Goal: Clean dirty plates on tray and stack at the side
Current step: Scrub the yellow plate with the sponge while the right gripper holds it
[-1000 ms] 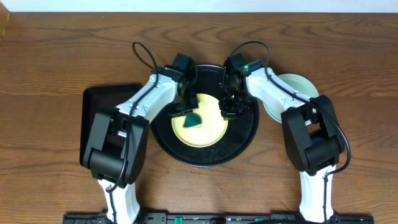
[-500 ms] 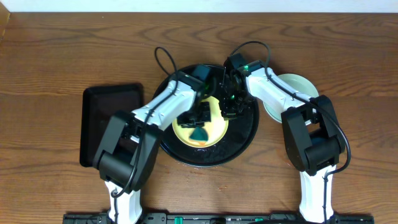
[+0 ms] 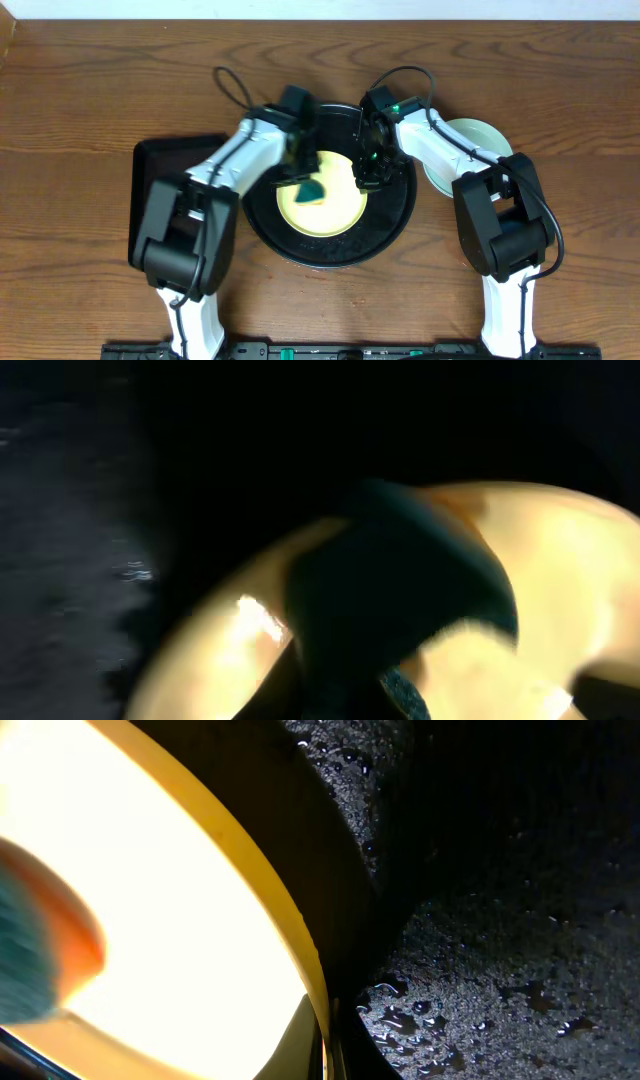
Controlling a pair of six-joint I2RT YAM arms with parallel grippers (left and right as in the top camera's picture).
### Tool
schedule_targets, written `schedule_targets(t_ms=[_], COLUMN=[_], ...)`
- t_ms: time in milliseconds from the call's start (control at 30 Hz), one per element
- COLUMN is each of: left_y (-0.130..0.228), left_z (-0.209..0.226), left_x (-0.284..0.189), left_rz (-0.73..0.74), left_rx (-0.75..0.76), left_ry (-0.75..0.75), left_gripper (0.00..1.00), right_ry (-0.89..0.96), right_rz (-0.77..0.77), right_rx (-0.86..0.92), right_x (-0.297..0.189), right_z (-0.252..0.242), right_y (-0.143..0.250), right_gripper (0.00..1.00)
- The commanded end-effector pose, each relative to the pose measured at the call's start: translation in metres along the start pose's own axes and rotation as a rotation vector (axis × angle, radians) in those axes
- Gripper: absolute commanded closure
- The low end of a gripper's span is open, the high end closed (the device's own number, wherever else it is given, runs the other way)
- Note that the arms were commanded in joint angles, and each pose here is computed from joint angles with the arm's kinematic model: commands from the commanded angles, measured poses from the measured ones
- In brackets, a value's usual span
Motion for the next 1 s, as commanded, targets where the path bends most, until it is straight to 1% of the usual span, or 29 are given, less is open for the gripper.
schedule_targets(t_ms=[0, 100, 233, 367, 500, 600, 700, 800, 867, 967], left_y=[-0.007, 0.010, 0.037, 0.053, 0.049, 0.033, 0.008, -0.015, -0.025, -0.033], left_z=[0.029, 0.031, 0.013, -0.013, -0.030, -0.035, -0.026, -0.008, 0.001, 0.010], left_x=[0.004, 0.003, 0.005, 0.009, 0.013, 0.013, 0.012, 0.009, 0.004, -0.010], left_rz=[0.027, 0.122, 0.233, 0.262, 0.199, 0.115, -0.020, -0.138, -0.165, -0.155], left_rx=[-0.064, -0.055, 0.046, 0.114, 0.151, 0.158, 0.141, 0.103, 0.077, 0.044], left_ry=[-0.091, -0.107, -0.050, 0.031, 0.089, 0.115, 0.065, -0.036, -0.067, -0.080], left_gripper=[0.93, 0.93, 0.93, 0.92, 0.92, 0.92, 0.92, 0.92, 0.93, 0.93], right_ry=[0.031, 0.031, 0.030, 0.031, 0.031, 0.031, 0.031, 0.031, 0.031, 0.031], right_rz=[0.046, 0.045, 0.045, 0.045, 0.046, 0.046, 0.046, 0.046, 0.046, 0.046], right_rx=[0.002, 0.002, 0.002, 0.002, 0.002, 0.002, 0.002, 0.002, 0.002, 0.002], right_x=[0.015, 0.015, 0.015, 0.015, 0.015, 0.015, 0.015, 0.015, 0.015, 0.015], right_z=[-0.007, -0.007, -0.007, -0.007, -0.007, -0.007, -0.007, -0.007, -0.007, -0.007], right_y=[0.004, 0.004, 0.003, 0.004, 0.004, 0.004, 0.004, 0.004, 0.004, 0.004], right_gripper=[0.98, 0.98, 0.98, 0.98, 0.98, 0.98, 0.98, 0.98, 0.98, 0.98])
Point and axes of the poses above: each gripper's point midway between its finger pads, its own x axis out along the fingers, its own z axis along the line the jaws close on, y = z × x, the point moved 7 cm from there along -x, back along the fingers, and after that the axes turned 8 degrees about -x, right-handed, at the moved point
